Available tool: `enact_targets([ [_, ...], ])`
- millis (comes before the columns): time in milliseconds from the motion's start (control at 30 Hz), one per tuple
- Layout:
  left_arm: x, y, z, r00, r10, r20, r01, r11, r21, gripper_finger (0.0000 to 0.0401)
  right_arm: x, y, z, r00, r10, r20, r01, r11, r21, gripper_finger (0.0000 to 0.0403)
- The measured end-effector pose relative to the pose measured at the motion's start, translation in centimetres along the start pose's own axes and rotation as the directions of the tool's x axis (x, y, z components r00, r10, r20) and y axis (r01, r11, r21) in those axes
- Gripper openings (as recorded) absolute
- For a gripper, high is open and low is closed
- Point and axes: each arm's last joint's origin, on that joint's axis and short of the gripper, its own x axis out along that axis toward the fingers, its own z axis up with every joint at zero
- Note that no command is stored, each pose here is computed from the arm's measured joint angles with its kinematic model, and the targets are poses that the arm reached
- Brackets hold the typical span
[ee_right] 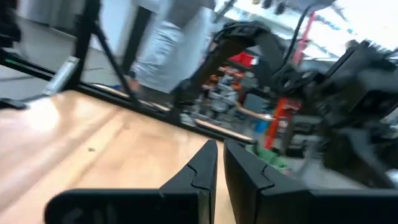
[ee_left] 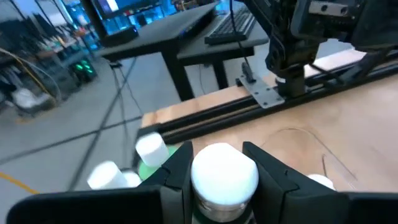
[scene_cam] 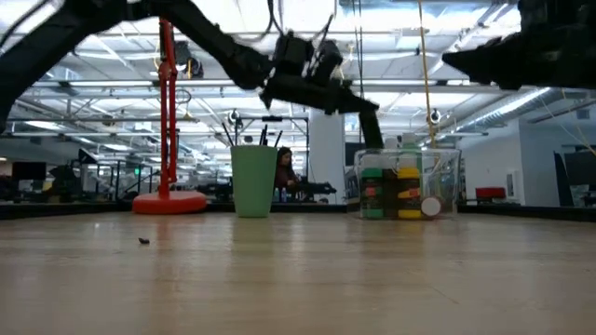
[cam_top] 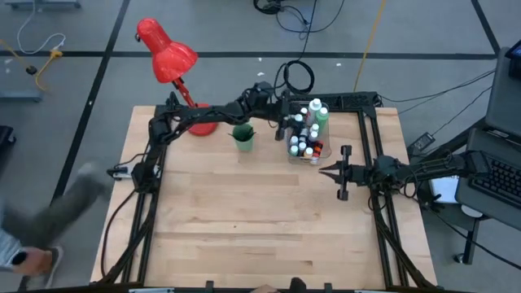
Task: Pick & Place Paint Supplies
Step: Put the dark green paint bottle into the transparent bin
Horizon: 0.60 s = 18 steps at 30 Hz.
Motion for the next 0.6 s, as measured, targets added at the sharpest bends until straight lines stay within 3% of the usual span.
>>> enact_targets([
  [100, -0.1, 0.7, -1.0, 1.0, -0.017, 0.023, 0.019, 0.996, -0.086, 0.0099, 0.0, -0.2, 0.2, 0.999, -0.038, 0.011, 0.038, 0.999, -0.025, 0.0023],
  [267, -0.4, 1.0, -0.2, 0.999, -0.005, 0.053, 0.01, 0.995, -0.1, 0.0099, 0.0, -0.3, 0.5, 0.998, -0.049, 0.046, 0.051, 0.997, -0.05, 0.0023],
  [400, 0.0, 0.9, -0.6, 1.0, -0.023, 0.005, 0.023, 0.965, -0.261, 0.0099, 0.0, -0.3, 0.6, 0.997, -0.051, 0.053, 0.054, 0.997, -0.057, 0.0023],
  [600, -1.0, 3.3, 3.7, 0.997, -0.073, -0.003, 0.07, 0.97, -0.234, 0.0099, 0.0, -0.3, 0.6, 0.997, -0.05, 0.052, 0.052, 0.997, -0.049, 0.0022],
])
